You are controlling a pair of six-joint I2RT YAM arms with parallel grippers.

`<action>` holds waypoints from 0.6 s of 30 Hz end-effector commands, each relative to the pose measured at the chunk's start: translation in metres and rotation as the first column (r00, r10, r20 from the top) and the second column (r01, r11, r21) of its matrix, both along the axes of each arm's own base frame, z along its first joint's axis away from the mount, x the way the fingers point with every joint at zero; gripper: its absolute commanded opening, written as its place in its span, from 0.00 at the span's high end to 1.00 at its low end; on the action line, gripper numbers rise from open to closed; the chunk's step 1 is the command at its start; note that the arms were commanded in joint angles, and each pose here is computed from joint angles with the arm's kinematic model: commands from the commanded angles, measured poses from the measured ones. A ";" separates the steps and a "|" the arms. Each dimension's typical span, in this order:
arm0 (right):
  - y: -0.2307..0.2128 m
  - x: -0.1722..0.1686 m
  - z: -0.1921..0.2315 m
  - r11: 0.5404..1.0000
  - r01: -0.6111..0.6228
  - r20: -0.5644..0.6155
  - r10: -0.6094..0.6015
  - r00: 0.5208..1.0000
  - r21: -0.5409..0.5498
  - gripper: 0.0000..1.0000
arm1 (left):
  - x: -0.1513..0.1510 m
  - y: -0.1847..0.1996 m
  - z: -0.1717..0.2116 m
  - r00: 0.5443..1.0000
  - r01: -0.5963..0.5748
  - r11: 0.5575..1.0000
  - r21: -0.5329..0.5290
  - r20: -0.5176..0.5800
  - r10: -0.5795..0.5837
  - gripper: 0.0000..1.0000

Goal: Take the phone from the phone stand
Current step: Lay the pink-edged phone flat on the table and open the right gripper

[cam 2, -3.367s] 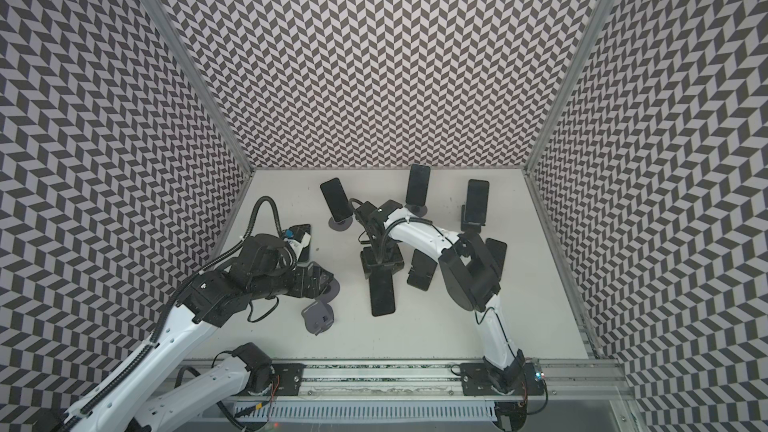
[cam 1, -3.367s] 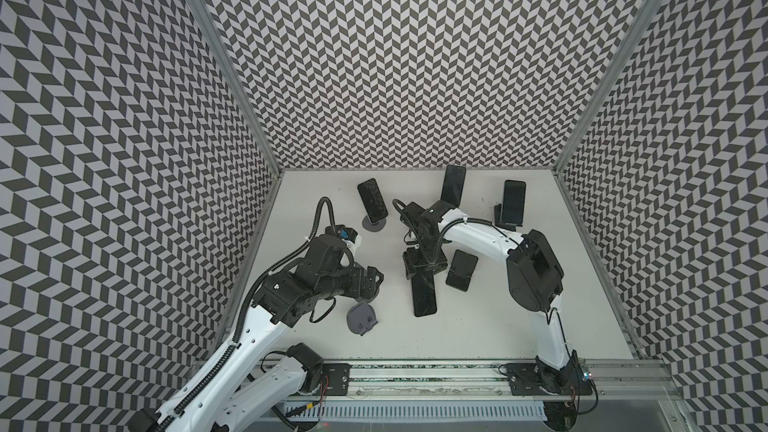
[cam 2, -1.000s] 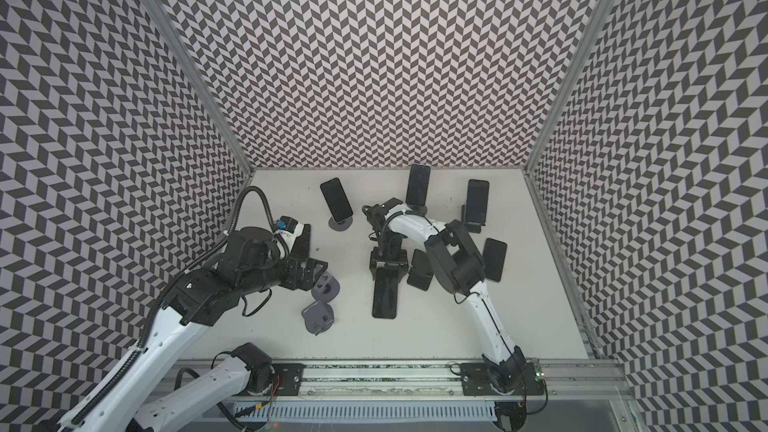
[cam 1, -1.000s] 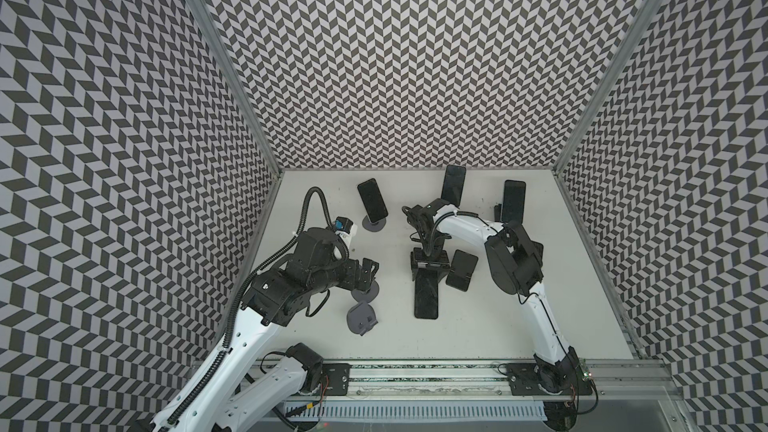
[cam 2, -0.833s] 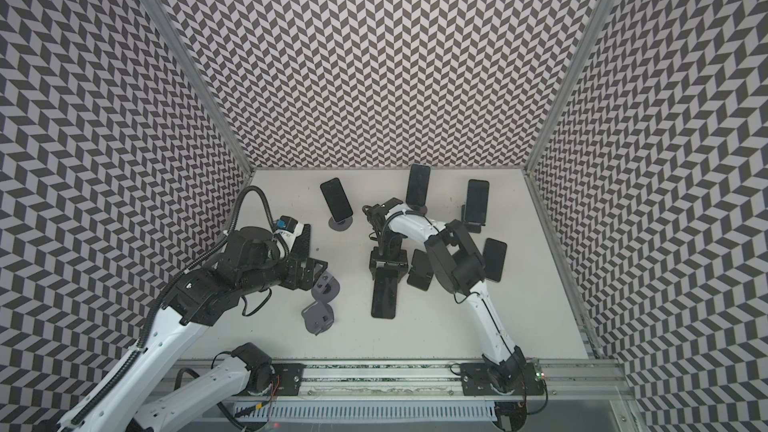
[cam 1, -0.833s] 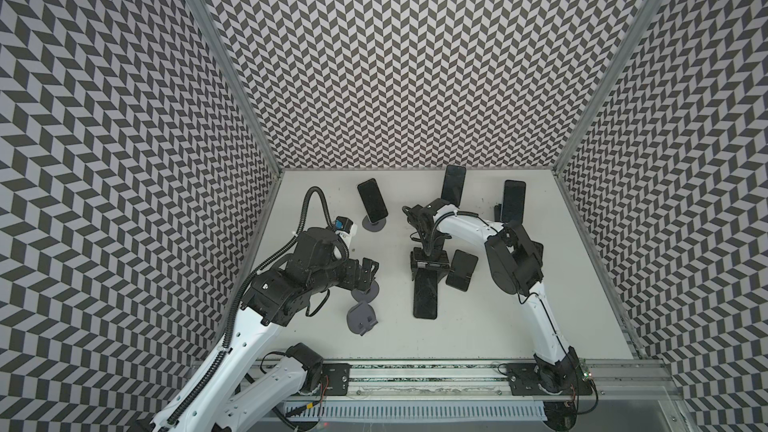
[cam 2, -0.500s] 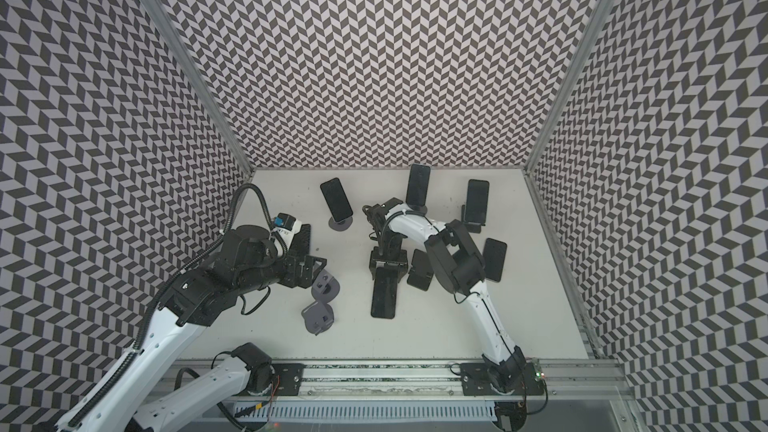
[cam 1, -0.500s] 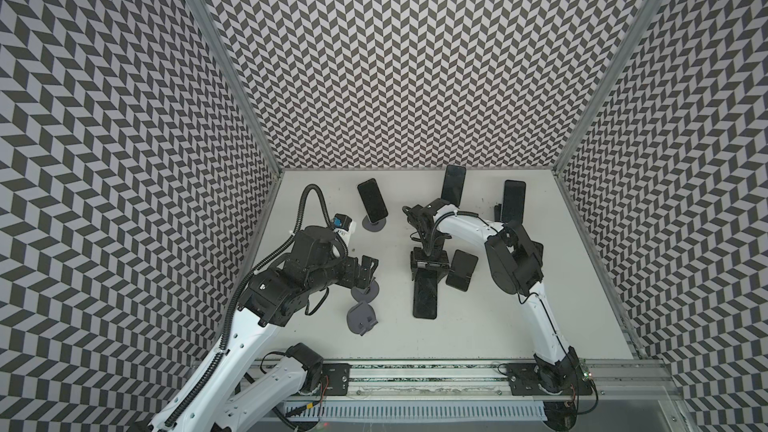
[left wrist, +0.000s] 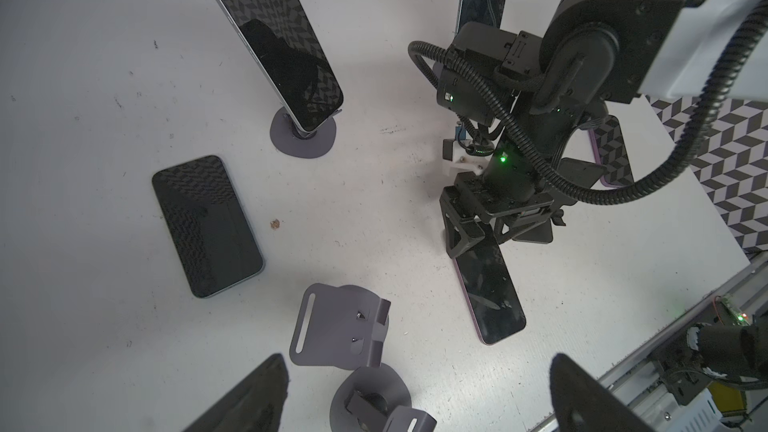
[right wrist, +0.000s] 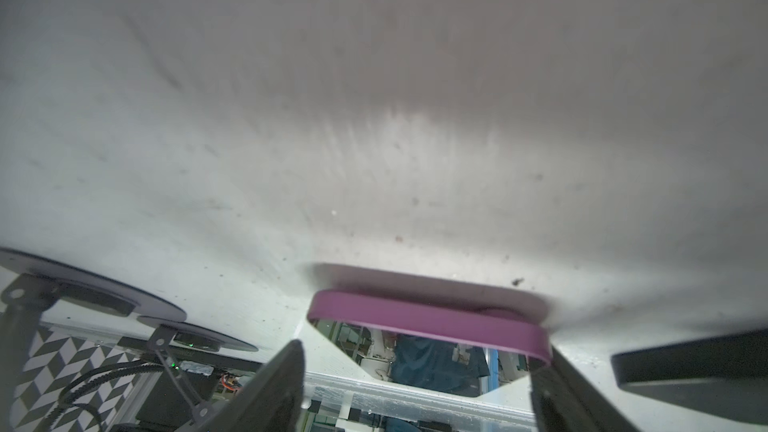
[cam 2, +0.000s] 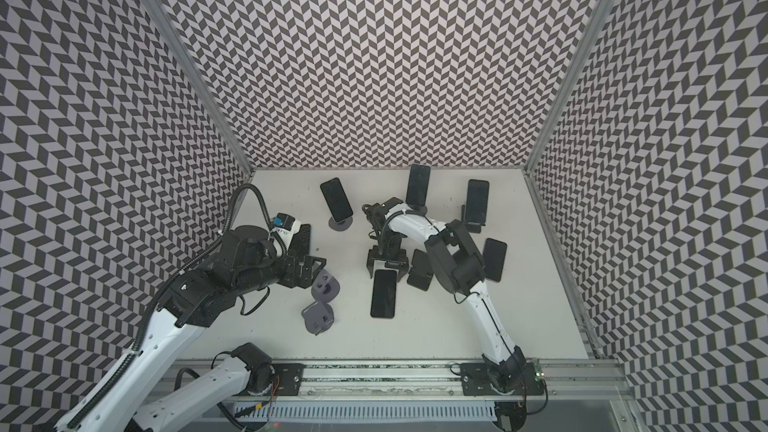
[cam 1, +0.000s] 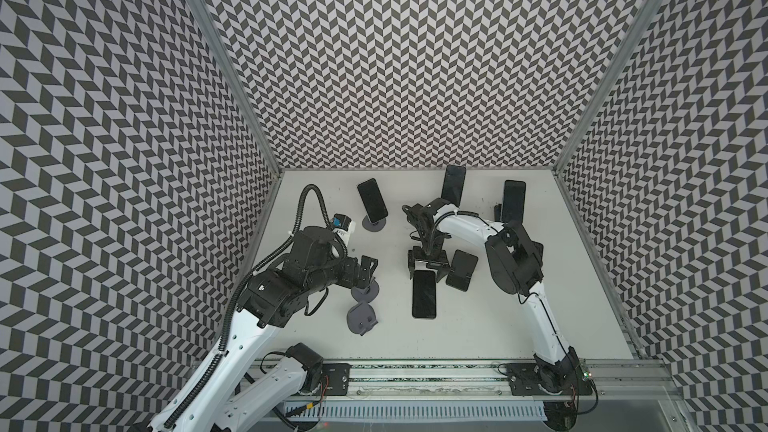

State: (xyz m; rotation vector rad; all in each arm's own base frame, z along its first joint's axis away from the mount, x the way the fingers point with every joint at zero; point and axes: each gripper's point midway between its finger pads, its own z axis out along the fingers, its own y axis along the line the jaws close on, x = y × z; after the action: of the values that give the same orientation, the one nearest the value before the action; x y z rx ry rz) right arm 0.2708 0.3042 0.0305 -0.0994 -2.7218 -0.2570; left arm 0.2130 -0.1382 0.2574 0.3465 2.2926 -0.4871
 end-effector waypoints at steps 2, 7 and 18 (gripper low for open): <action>0.005 0.009 0.003 1.000 0.020 0.021 -0.021 1.000 0.017 0.15 | 0.003 0.002 0.018 0.998 -0.007 1.000 -0.018 0.063 0.008 0.02; 0.004 0.010 0.004 1.000 0.025 0.028 -0.025 0.999 0.012 0.15 | 0.002 0.004 0.019 0.998 -0.011 1.000 -0.016 0.065 0.012 0.02; 0.011 0.025 0.018 0.998 0.041 0.081 -0.044 0.996 0.036 0.15 | 0.004 0.005 0.029 0.995 -0.018 1.000 -0.014 0.094 0.019 0.02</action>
State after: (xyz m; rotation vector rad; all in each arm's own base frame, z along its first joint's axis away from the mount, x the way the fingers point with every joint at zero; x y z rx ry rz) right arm 0.2850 0.3111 0.0412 -0.1181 -2.7617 -0.3001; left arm 0.2136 -0.1348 0.2648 0.3412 2.2657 -0.4710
